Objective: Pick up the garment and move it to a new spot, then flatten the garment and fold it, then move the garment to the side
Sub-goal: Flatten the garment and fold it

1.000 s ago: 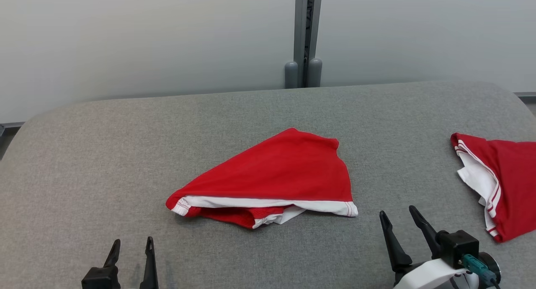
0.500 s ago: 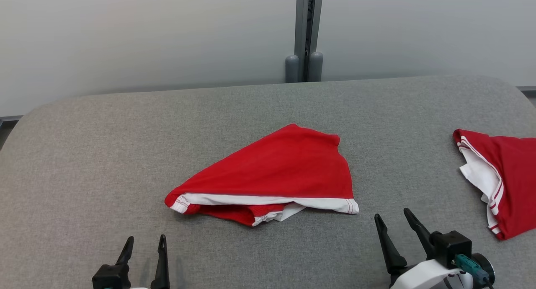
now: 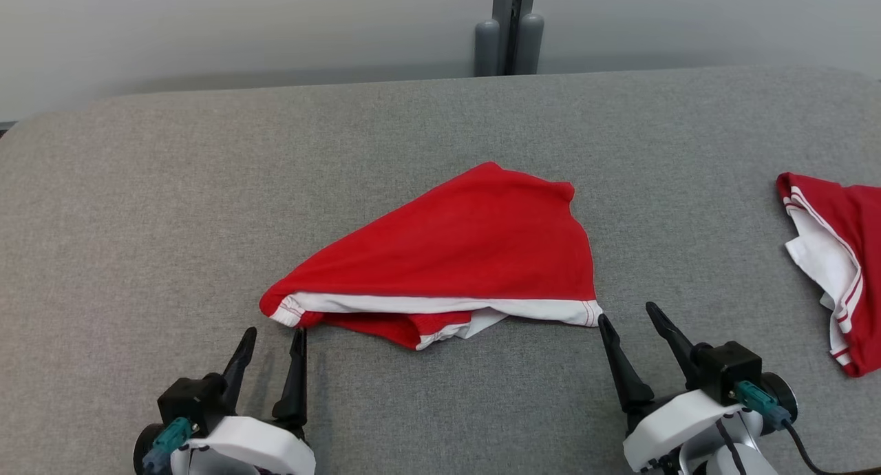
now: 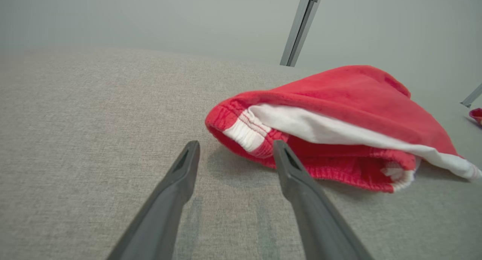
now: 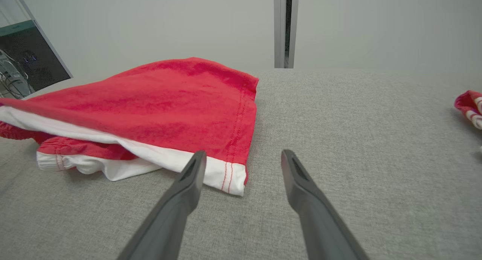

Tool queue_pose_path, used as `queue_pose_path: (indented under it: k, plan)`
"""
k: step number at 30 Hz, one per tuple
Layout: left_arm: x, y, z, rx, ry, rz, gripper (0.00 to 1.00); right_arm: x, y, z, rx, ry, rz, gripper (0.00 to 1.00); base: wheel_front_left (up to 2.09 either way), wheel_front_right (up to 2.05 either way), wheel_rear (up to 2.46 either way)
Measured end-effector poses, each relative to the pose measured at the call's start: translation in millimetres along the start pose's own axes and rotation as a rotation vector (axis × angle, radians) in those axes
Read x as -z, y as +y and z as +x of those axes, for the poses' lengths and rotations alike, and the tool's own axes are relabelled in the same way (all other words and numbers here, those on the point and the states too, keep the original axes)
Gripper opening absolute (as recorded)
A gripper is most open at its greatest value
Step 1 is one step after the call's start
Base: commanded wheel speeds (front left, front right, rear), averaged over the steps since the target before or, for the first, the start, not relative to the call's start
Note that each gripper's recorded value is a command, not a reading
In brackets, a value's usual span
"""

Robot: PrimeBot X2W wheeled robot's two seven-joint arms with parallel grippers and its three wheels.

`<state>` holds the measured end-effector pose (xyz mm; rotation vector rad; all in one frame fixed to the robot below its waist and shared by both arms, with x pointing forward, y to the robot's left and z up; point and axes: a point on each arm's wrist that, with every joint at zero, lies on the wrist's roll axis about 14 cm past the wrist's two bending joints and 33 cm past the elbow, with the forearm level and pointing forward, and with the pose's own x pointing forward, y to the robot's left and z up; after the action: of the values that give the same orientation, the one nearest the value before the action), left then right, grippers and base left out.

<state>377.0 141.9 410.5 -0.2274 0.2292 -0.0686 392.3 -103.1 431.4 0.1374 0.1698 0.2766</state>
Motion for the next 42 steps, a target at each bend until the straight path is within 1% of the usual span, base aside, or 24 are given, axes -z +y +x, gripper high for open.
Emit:
queue_pose_path:
  k: [4,7,11,20,21,22,23,24,30,38,40,42]
  plan:
    - [1.9,-5.9,8.3,0.027,0.007,-0.048,1.00,4.1,-2.2,5.1,0.001,0.013,-0.001,1.00,0.00,0.00,0.00]
    - [4.1,-7.8,11.8,0.032,0.013,-0.108,1.00,7.6,-4.5,6.0,0.006,0.022,-0.002,1.00,0.00,0.00,0.00]
    - [-0.9,-11.4,20.9,0.048,-0.002,-0.139,1.00,10.8,-8.2,8.7,0.013,0.031,-0.002,1.00,0.00,0.00,0.00]
    - [5.2,-13.7,22.9,0.059,0.016,-0.174,1.00,11.3,-11.6,9.6,0.021,0.034,-0.007,1.00,0.00,0.00,0.00]
    - [5.1,-14.4,23.6,0.060,0.016,-0.183,0.97,11.4,-12.4,9.7,0.023,0.034,-0.007,1.00,0.00,0.00,0.00]
    - [5.0,-14.7,24.4,0.060,0.015,-0.193,0.51,11.2,-13.0,10.0,0.025,0.033,-0.007,1.00,0.00,0.00,0.00]
    - [4.2,-14.8,25.6,0.061,0.012,-0.196,0.31,11.2,-13.8,10.2,0.026,0.033,-0.007,1.00,0.00,0.00,0.00]
    - [2.8,-15.6,27.1,0.065,0.008,-0.196,0.00,11.3,-14.3,10.6,0.028,0.033,-0.007,1.00,0.00,0.00,0.00]
    - [-6.8,-12.3,30.7,0.062,-0.023,-0.180,0.00,17.2,-8.6,13.2,0.012,0.049,0.017,1.00,0.00,0.00,0.00]
    - [-2.4,-6.7,28.2,0.049,-0.010,-0.163,0.00,29.9,6.4,22.9,-0.034,0.091,0.054,1.00,0.00,0.00,0.00]
    - [-2.0,-6.9,28.7,0.050,-0.009,-0.162,0.00,33.7,7.4,25.6,-0.039,0.105,0.054,0.91,0.00,0.00,0.00]
    - [-1.7,-7.1,29.3,0.052,-0.008,-0.157,0.00,37.6,9.5,28.2,-0.048,0.120,0.054,0.75,0.00,0.00,0.00]
